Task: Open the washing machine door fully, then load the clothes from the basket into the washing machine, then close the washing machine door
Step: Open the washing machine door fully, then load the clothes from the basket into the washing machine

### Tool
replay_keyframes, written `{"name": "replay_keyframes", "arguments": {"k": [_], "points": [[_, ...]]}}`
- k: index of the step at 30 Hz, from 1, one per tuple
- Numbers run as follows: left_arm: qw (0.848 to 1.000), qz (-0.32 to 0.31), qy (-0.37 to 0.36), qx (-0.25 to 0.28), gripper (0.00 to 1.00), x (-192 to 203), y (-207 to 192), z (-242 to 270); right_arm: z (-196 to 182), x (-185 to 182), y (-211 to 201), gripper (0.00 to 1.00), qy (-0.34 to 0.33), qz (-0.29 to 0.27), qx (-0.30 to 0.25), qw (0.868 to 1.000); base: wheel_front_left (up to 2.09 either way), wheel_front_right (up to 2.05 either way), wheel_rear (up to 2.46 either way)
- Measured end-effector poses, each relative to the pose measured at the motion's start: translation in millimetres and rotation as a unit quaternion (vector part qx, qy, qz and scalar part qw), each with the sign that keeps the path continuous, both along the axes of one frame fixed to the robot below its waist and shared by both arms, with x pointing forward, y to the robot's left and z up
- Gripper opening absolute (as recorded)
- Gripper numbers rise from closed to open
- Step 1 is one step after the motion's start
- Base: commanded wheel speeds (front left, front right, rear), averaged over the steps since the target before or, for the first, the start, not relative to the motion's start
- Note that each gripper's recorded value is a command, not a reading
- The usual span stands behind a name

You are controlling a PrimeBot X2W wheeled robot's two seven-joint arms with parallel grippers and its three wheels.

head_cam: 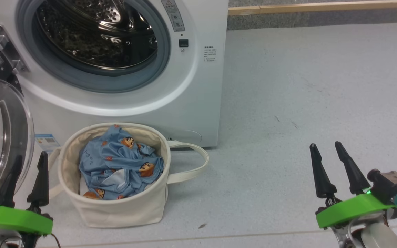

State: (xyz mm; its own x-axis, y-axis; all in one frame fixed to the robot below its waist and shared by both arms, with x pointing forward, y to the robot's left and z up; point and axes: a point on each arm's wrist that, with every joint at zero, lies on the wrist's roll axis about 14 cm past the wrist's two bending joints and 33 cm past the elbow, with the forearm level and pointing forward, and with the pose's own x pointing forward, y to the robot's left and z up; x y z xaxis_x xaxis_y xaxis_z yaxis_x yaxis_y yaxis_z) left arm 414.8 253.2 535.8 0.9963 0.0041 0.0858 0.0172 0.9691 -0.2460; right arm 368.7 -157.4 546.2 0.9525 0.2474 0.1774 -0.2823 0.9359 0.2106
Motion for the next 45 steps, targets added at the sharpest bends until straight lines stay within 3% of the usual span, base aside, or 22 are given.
{"name": "replay_keyframes", "arguments": {"k": [45], "points": [[0.999, 0.039, 0.018, 0.022, 1.00, -18, 28, -9, -3, 10, 16, 1.00, 0.004, 0.021, -0.003, 1.000, 0.11, -0.09, -0.02]]}}
